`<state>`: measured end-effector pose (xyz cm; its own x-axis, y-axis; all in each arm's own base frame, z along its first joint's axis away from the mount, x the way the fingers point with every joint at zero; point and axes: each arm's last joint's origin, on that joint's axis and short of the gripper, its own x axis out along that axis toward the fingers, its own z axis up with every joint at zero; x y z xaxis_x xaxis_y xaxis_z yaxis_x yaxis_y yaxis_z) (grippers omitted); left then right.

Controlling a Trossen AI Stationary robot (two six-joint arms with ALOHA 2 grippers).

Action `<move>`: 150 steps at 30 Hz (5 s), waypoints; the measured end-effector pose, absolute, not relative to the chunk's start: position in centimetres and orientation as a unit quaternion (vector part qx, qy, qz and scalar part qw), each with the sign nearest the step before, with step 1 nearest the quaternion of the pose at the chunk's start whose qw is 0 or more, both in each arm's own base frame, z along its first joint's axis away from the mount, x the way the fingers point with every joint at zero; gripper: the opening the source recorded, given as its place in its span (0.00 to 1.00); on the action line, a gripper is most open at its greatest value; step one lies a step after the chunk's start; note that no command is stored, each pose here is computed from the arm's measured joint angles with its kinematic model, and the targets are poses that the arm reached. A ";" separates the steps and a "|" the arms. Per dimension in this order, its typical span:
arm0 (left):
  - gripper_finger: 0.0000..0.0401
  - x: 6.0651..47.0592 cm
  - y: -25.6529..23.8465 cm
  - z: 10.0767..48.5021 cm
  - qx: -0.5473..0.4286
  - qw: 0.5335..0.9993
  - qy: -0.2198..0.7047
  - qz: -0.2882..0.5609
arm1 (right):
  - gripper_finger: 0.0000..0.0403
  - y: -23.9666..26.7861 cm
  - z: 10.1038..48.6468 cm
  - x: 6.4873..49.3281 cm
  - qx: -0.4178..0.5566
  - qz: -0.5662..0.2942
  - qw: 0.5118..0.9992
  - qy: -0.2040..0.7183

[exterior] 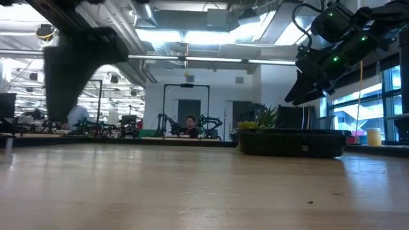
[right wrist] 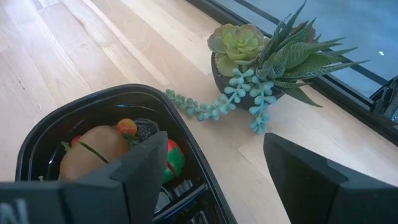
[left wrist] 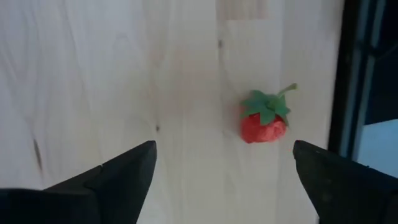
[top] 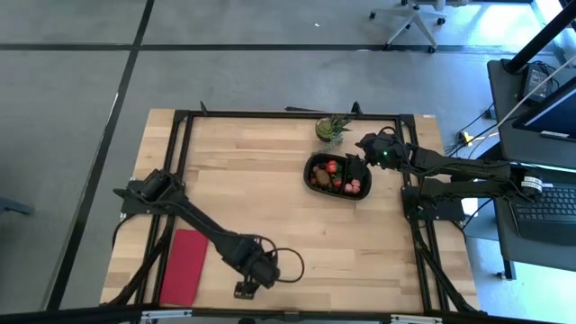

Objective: Pick and placing Produce into tupperware
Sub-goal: Put the red strawberry into the of the black bin

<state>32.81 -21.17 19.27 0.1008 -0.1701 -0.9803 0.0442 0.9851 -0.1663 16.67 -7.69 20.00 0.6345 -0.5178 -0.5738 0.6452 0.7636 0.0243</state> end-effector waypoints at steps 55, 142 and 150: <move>0.91 30.7 -23.5 14.8 0.023 0.791 0.602 -0.111 | 0.66 -7.7 20.0 16.7 0.119 -0.326 0.896 0.277; 0.31 33.4 -17.2 17.8 0.057 0.815 0.574 -0.053 | 0.66 -7.7 20.1 16.8 0.126 -0.328 0.898 0.264; 0.32 36.5 -9.8 19.8 0.028 0.847 0.531 -0.005 | 0.66 -7.7 20.2 16.8 0.099 -0.320 0.902 0.273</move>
